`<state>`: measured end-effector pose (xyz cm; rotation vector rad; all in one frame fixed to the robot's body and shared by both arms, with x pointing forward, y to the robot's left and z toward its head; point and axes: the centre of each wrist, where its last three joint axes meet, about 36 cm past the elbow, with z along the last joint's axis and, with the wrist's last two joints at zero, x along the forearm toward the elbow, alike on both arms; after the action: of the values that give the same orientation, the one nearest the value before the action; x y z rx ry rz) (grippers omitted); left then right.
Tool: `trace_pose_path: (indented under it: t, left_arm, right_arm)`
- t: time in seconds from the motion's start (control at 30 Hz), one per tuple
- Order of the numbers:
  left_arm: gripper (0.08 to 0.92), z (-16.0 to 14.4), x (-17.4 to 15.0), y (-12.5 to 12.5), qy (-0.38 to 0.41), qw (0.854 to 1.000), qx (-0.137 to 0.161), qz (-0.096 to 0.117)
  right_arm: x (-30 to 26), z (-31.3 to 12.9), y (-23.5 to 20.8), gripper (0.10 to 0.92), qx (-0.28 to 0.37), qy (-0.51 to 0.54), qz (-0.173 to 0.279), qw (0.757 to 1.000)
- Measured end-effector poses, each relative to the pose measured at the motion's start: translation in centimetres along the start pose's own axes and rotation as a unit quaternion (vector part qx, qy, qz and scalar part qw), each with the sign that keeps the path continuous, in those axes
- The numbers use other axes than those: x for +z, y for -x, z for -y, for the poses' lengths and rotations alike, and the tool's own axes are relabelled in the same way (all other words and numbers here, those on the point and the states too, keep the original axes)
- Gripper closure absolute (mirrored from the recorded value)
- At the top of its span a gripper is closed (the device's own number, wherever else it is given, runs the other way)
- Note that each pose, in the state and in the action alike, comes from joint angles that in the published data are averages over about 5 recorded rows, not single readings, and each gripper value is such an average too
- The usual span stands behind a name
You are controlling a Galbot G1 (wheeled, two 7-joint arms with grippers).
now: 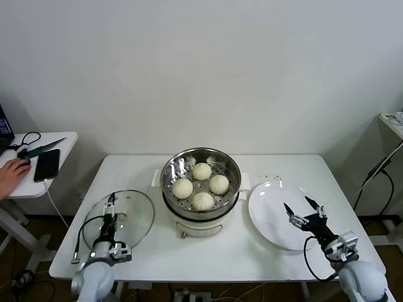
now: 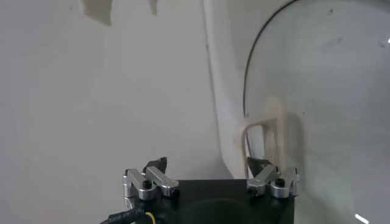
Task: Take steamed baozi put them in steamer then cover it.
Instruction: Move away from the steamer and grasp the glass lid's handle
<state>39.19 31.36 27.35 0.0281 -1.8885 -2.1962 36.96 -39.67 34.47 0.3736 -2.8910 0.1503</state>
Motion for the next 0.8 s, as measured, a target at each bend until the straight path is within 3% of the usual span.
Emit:
trace_pose_path:
  t: [0.23, 0.8]
  left_arm:
    - [0.209, 0.36, -0.03, 0.62, -0.012, 1.000, -0.004, 0.000]
    - [0.692, 0.73, -0.01, 0.65, -0.035, 0.999, -0.004, 0.009]
  right_arm:
    - [0.46, -0.12, -0.07, 0.200, -0.002, -0.002, -0.002, 1.000]
    - [1.04, -0.39, 0.27, 0.200, -0.004, -0.006, 0.000, 1.000]
